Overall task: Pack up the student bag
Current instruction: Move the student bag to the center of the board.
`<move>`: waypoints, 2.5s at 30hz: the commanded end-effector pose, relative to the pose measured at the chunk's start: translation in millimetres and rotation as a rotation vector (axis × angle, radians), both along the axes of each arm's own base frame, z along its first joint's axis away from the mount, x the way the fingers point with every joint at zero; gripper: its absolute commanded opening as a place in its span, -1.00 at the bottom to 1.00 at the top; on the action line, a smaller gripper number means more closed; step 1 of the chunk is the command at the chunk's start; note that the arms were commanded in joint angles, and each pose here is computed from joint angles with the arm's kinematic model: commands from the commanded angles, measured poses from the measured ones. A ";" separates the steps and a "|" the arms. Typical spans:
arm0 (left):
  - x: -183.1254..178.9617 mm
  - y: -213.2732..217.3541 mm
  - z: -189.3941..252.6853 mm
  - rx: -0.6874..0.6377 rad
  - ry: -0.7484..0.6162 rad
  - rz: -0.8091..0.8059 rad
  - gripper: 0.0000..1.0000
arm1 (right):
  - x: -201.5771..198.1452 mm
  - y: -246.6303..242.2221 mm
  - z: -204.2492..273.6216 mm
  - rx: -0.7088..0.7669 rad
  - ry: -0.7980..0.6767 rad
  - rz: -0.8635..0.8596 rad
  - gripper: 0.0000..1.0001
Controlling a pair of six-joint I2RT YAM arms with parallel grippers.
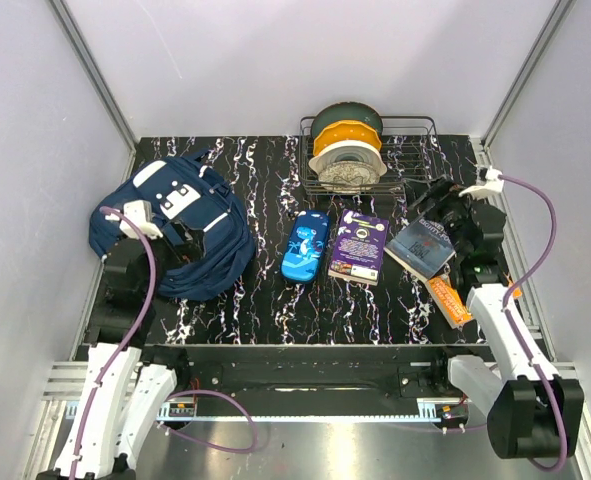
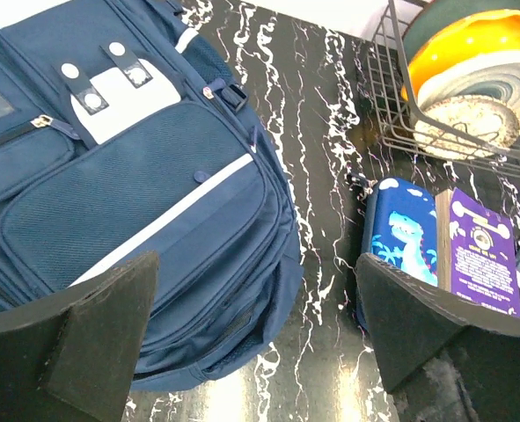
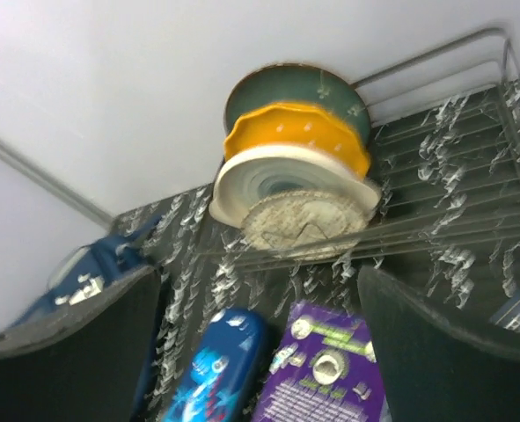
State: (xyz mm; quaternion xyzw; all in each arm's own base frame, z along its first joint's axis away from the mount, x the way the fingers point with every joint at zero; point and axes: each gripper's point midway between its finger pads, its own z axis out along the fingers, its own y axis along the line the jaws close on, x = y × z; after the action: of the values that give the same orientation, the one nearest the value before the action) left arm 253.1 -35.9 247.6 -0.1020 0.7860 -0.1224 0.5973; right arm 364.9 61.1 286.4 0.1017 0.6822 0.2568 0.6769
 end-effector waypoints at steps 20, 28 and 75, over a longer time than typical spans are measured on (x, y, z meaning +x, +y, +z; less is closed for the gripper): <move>-0.6 20.3 -42.8 0.030 0.203 0.130 0.98 | -36.3 68.3 -122.6 0.274 0.929 0.073 0.99; 0.5 38.6 -37.5 0.023 0.143 0.249 0.98 | -69.3 142.1 -92.3 0.217 0.699 0.551 0.99; 3.2 24.9 -37.1 0.021 0.160 0.165 0.98 | 9.7 387.9 -203.3 0.007 0.927 0.741 0.89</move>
State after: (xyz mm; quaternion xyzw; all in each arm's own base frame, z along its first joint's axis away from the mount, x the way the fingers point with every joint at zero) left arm 252.2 -8.3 193.0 -0.1737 0.8368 -0.0439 0.5174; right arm 354.3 437.2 84.1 -0.0441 0.8954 0.4148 0.1560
